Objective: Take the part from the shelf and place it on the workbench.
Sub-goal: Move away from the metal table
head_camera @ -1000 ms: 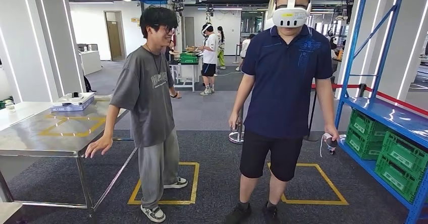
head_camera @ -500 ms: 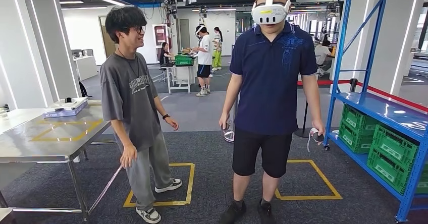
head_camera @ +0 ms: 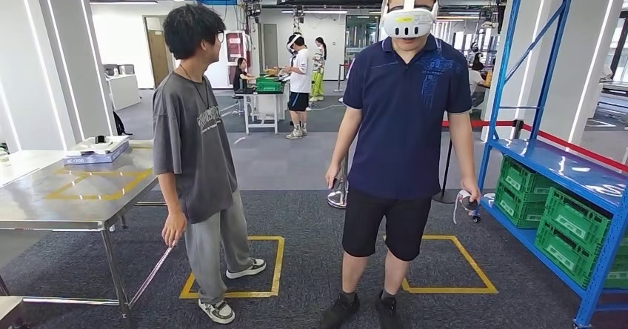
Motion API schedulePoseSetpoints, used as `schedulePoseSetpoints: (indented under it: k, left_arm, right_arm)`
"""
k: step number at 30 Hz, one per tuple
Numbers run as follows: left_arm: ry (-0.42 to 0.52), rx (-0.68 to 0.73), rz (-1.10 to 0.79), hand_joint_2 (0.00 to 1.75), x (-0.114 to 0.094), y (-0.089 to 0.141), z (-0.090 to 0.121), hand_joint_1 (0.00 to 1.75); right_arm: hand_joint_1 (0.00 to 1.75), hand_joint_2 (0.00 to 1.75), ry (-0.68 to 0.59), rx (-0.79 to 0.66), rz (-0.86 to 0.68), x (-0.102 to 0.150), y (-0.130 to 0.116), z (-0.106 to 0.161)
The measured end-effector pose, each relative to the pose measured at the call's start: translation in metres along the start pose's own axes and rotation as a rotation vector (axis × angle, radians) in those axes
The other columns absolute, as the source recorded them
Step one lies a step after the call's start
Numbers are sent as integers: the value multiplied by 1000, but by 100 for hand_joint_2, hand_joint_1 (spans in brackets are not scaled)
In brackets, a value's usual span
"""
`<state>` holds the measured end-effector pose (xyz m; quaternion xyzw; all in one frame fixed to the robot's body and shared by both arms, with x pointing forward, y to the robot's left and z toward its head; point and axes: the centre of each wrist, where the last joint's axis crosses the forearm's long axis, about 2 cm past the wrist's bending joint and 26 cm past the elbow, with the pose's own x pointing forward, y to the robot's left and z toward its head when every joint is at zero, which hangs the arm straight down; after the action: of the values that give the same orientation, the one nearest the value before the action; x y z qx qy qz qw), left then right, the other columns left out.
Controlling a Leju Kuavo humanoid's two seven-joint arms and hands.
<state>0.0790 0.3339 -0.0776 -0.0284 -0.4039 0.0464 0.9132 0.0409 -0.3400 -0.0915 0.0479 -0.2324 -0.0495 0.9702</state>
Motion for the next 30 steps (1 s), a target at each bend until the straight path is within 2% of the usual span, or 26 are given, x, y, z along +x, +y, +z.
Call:
schedulePoseSetpoints:
  k: [5,10,13,20,23,27,30]
  left_arm:
    - [-9,3,-18,0,11,-3,-9,0]
    - [18,-1,-20,0,11,-10,-14,0]
    - [70,-11,-10,0,-1,-18,-10,0]
    - [240,-22,9,0,-43,-28,12,0]
    - [291,-21,8,0,-52,-31,17,0]
    - [312,-15,-3,0,-50,-35,15,0]
    - [305,-8,-14,0,-42,-36,7,0]
  right_arm:
    - [0,0,38,14,-2,-13,10,-1]
    - [0,0,53,12,4,-18,17,-2]
    - [0,0,40,4,14,-13,19,-5]
    - [0,0,-13,-11,37,12,25,-15]
    - [0,0,-16,-17,45,16,29,-16]
    - [0,0,20,-22,47,4,33,-15]
    - [0,0,92,-23,42,-20,36,-9]
